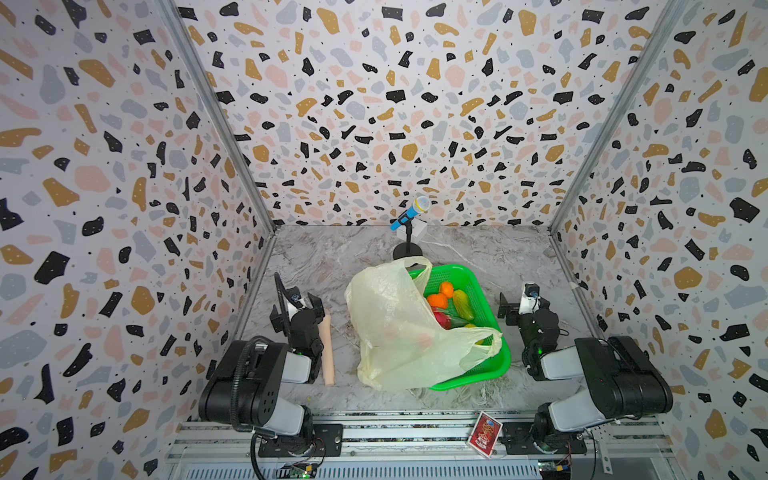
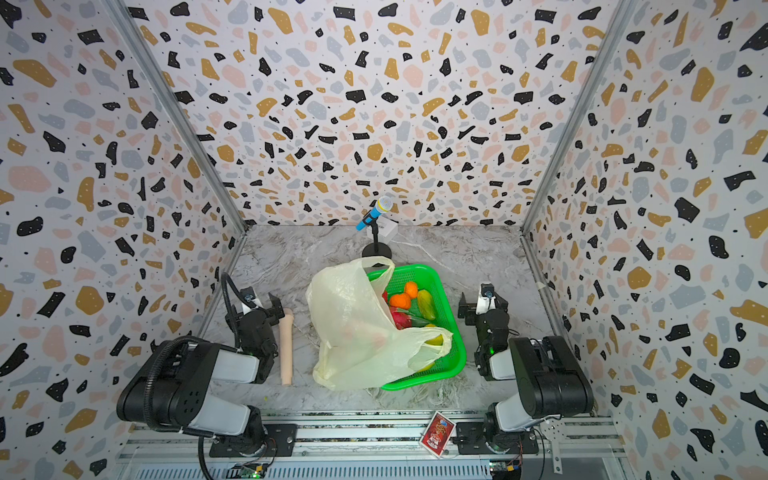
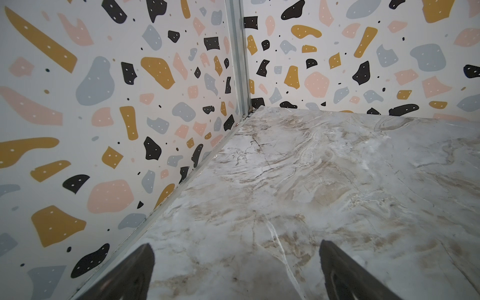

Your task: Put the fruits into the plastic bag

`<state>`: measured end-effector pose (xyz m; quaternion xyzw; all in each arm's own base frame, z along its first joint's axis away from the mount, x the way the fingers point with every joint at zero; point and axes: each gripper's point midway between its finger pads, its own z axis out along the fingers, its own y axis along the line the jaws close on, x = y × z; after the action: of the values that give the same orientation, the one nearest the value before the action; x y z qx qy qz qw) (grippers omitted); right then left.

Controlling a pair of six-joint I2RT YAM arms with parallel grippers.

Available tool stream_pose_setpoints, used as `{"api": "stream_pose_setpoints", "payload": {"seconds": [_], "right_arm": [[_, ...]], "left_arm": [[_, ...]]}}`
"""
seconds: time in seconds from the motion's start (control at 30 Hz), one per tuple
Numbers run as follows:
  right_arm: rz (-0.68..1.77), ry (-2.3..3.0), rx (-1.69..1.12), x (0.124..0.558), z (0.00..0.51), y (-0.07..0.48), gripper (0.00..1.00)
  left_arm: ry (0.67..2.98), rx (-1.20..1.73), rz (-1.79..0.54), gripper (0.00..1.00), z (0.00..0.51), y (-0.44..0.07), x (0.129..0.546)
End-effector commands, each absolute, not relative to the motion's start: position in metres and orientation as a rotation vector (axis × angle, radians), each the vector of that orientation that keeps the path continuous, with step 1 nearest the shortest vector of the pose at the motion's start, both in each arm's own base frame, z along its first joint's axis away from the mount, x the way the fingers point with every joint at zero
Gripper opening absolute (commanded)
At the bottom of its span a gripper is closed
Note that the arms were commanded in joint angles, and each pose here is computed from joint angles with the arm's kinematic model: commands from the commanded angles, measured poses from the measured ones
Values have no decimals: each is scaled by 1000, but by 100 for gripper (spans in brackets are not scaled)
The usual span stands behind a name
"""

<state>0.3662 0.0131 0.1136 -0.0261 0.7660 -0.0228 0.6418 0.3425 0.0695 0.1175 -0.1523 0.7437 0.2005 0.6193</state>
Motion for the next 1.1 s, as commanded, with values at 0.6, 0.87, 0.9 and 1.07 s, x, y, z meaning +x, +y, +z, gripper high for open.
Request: {"api": "stream_pose_setpoints", "payload": {"seconds": [0.6, 0.87, 0.9, 1.07], "right_arm": [[-14, 1716, 412, 375, 191, -32, 99], [90, 1953, 199, 365, 175, 75, 99], [95, 1968, 165, 363, 172, 81, 99], [35, 2034, 131, 354, 155, 77, 99]], "left_arm": [[1907, -691, 408, 100, 156, 82, 388], [1974, -560, 162, 99, 223, 0, 382], [1982, -519, 135, 99, 233, -14, 379], [2032, -301, -66, 99, 271, -100, 365]]}}
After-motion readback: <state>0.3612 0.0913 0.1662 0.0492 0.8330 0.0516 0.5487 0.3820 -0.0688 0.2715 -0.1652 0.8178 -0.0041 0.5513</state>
